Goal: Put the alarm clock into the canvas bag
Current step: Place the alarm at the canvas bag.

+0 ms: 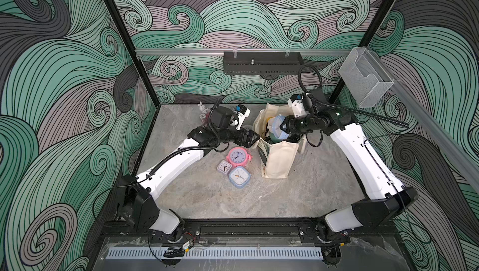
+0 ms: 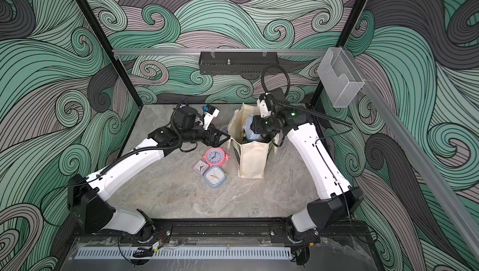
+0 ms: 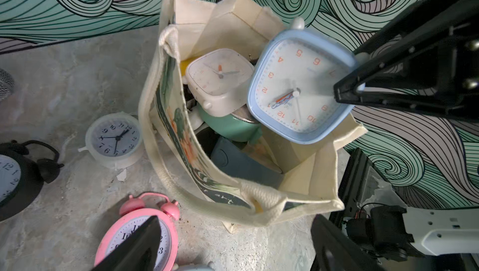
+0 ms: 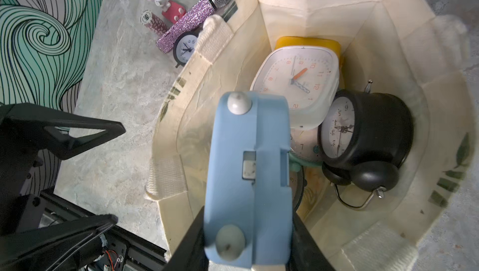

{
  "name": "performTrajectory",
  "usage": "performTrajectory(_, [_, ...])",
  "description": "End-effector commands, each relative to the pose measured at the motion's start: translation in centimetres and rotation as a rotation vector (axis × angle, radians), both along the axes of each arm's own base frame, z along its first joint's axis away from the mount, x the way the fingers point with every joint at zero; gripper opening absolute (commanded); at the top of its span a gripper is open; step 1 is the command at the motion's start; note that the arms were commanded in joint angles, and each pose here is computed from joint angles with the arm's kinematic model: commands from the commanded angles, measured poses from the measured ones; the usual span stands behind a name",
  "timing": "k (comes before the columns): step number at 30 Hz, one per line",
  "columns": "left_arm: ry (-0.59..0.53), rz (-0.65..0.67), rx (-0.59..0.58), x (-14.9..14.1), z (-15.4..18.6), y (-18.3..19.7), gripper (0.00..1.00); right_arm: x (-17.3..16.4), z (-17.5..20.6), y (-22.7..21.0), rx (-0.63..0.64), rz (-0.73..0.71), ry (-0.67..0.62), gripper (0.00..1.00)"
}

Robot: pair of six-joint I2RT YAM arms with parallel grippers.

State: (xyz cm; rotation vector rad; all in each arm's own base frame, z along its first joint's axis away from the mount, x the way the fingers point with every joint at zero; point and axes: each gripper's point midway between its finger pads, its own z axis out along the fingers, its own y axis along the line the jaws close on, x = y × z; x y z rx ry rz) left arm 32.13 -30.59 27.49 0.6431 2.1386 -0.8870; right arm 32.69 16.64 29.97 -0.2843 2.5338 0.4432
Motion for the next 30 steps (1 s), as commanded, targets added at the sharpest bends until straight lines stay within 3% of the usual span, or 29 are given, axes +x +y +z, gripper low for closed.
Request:
performTrajectory(1, [0.034,-0.021,-0.008,-0.7,-0.3,-0.4,0.92,-0.4,-0.3,1.5,-0.006,0.099,-0.013,0.18])
performTrajectory(11, [0.048,-0.016,-0.008,-0.7,-0.9,-0.4,0.92,-4.5,-4.6,0.4,-0.08,0.155,0.165,0.18])
performTrajectory(18, [0.072,-0.02,-0.018,-0.5,-1.3,-0.8,0.92,-4.9,-7.2,-0.7,-0.181,0.133,0.251,0.23])
performTrajectory(22, [0.07,0.004,0.004,-0.2,-1.5,-0.5,0.92,-4.8,-7.8,0.2,-0.163,0.16,0.278,0.31])
performTrajectory(23, [0.069,0.011,0.012,-0.1,-1.5,-0.3,0.92,-4.8,-7.8,0.2,-0.166,0.162,0.275,0.35])
performTrajectory(25, [0.06,0.02,0.016,-0.1,-1.3,-0.1,0.92,-4.7,-7.6,-0.1,-0.178,0.156,0.26,0.56])
performTrajectory(30, [0.05,0.035,0.023,0.0,-1.2,0.2,0.92,-4.4,-4.8,0.4,-0.117,0.147,0.176,0.71])
